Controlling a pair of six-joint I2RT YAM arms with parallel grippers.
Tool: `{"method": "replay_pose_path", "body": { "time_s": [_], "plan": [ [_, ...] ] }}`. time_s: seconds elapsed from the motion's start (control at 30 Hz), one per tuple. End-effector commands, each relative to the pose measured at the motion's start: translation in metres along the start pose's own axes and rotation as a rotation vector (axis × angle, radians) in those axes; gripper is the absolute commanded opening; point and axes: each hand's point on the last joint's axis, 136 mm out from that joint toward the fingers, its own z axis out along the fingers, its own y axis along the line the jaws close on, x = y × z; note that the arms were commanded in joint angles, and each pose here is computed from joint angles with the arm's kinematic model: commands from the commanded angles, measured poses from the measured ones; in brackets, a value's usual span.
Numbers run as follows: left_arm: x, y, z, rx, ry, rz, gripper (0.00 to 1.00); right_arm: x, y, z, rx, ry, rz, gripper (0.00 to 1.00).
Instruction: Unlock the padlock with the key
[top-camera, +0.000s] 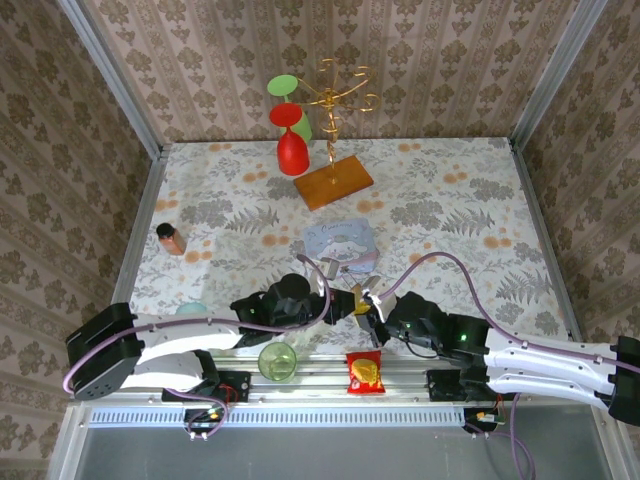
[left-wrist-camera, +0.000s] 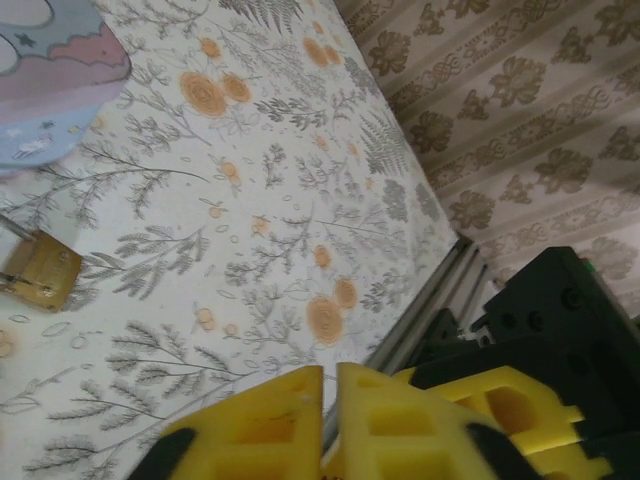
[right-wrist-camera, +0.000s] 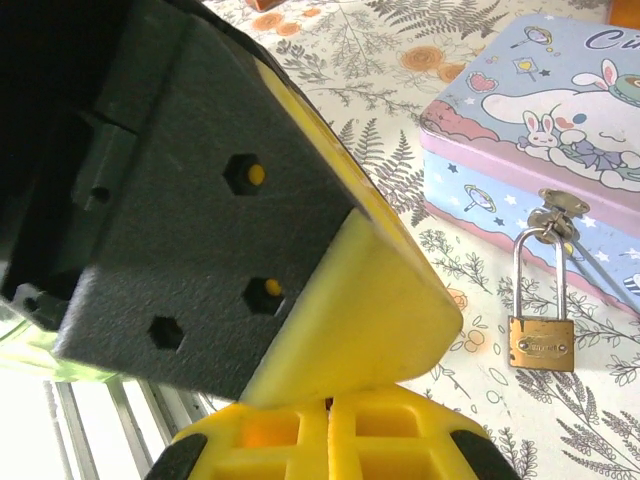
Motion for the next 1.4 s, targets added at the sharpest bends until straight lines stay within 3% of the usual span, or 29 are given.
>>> {"method": "replay_pose_path", "body": {
  "time_s": [0.0,0.07,0.1,0.17,0.23,0.43,0.53,0.67,0.97,1.37],
  "plan": [
    [0.001,-0.004,-0.004,0.013,-0.002,0.02,0.0,-0.022,0.007,-0.002,-0.02,-0.053,0.027,0.0],
    [0.002,-0.003,-0.004,0.011,0.001,0.022,0.0,-0.023,0.007,-0.002,-0.019,-0.057,0.023,0.01],
    [0.002,-0.003,-0.004,0.009,0.001,0.02,0.0,-0.023,0.007,-0.002,-0.016,-0.058,0.023,0.1],
    [0.0,-0.002,-0.005,0.002,-0.006,0.027,0.0,-0.023,0.003,-0.005,0.004,-0.061,0.033,0.5],
    [-0.006,-0.002,-0.008,-0.007,-0.024,0.04,0.0,-0.026,-0.006,-0.012,0.042,-0.077,0.064,0.72],
    [-0.035,-0.013,-0.027,-0.004,-0.128,0.16,0.0,-0.043,-0.026,-0.041,-0.028,-0.257,0.294,0.95],
    [-0.047,-0.02,-0.035,0.011,-0.172,0.229,0.0,-0.055,-0.034,-0.052,-0.098,-0.336,0.41,0.96],
    [-0.058,-0.028,-0.041,0.041,-0.19,0.258,0.0,-0.07,-0.03,-0.056,-0.19,-0.366,0.441,0.93],
    [-0.068,-0.074,-0.048,0.281,-0.239,0.283,0.0,-0.102,0.012,-0.042,-0.504,-0.358,0.404,0.61],
    [-0.071,-0.083,-0.056,0.335,-0.294,0.264,0.0,-0.095,0.013,-0.054,-0.52,-0.394,0.39,0.45]
  ]
}}
